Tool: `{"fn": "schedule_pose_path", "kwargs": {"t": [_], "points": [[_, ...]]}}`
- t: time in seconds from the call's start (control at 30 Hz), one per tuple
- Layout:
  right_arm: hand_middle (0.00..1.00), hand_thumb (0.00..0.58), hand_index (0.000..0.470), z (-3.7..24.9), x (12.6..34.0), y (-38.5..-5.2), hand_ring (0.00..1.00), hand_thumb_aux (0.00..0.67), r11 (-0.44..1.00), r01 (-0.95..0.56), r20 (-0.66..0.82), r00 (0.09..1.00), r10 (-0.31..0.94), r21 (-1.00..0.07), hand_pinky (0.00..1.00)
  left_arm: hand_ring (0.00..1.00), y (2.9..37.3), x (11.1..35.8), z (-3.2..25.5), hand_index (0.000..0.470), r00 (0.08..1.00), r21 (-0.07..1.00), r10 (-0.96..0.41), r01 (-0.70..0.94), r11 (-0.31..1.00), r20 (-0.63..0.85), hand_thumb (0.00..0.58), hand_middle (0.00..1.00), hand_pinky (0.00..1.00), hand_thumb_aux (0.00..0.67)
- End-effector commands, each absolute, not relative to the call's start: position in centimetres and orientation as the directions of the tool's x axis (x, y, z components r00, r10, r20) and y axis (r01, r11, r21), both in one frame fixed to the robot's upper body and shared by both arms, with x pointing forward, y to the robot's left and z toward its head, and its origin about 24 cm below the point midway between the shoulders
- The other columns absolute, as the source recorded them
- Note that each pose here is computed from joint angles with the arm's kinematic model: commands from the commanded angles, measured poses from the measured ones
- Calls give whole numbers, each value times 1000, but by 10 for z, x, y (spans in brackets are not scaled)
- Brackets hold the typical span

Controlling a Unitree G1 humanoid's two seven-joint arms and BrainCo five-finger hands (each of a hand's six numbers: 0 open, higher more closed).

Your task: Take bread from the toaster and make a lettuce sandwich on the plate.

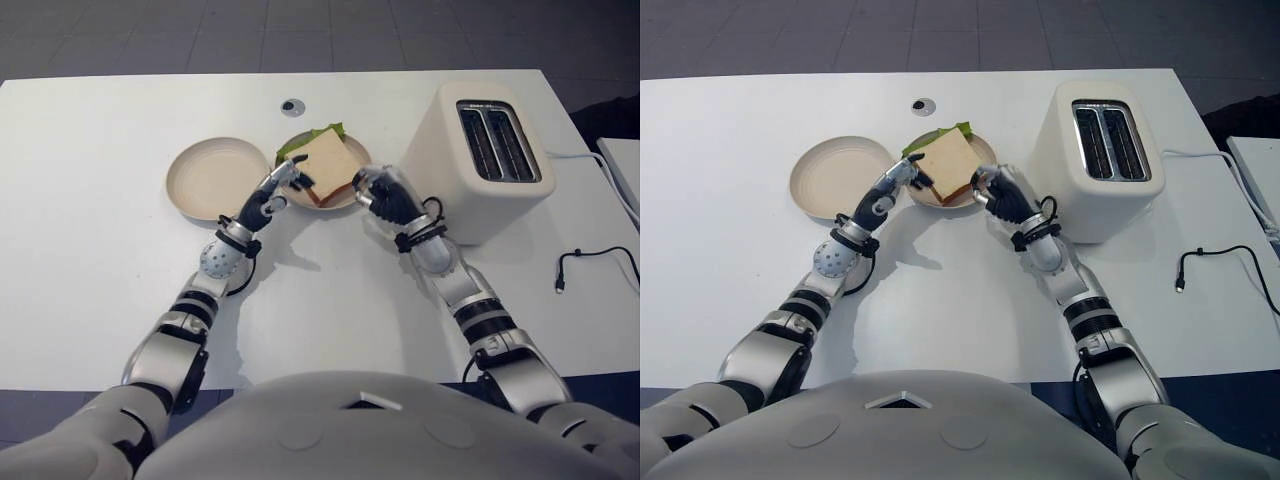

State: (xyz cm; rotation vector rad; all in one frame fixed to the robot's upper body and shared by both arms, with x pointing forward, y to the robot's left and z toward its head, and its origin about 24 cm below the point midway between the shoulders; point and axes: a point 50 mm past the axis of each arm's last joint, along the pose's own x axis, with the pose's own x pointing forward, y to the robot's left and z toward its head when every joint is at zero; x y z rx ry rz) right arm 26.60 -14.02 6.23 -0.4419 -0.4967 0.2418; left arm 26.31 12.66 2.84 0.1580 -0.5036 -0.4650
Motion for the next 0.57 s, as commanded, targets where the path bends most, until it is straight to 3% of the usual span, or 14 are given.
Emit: {"fn": "schedule_pose_path", "kwargs": {"t": [0.03,0.1,0.2,0.57], "points": [[0,0,0,96,248,-145,0,0,981,-134,582,791,189,-137,0,0,133,252,69,0,692,83,-343,381,921,635,0,0,0,0],[0,0,0,107,238,-146,0,0,984,-156,634,753,176,-88,0,0,133,242,89,0,638,41,-314,404,914,703,0,0,0,0],[0,0,0,116,229,-146,0,0,980,-176,668,719,192,-92,0,0,131,233,98,0,611,63,-331,417,907,719,0,0,0,0],[0,0,0,112,227,-140,0,0,963,-231,639,722,265,-138,0,0,126,234,88,0,658,61,-376,449,892,652,0,0,0,0]]}}
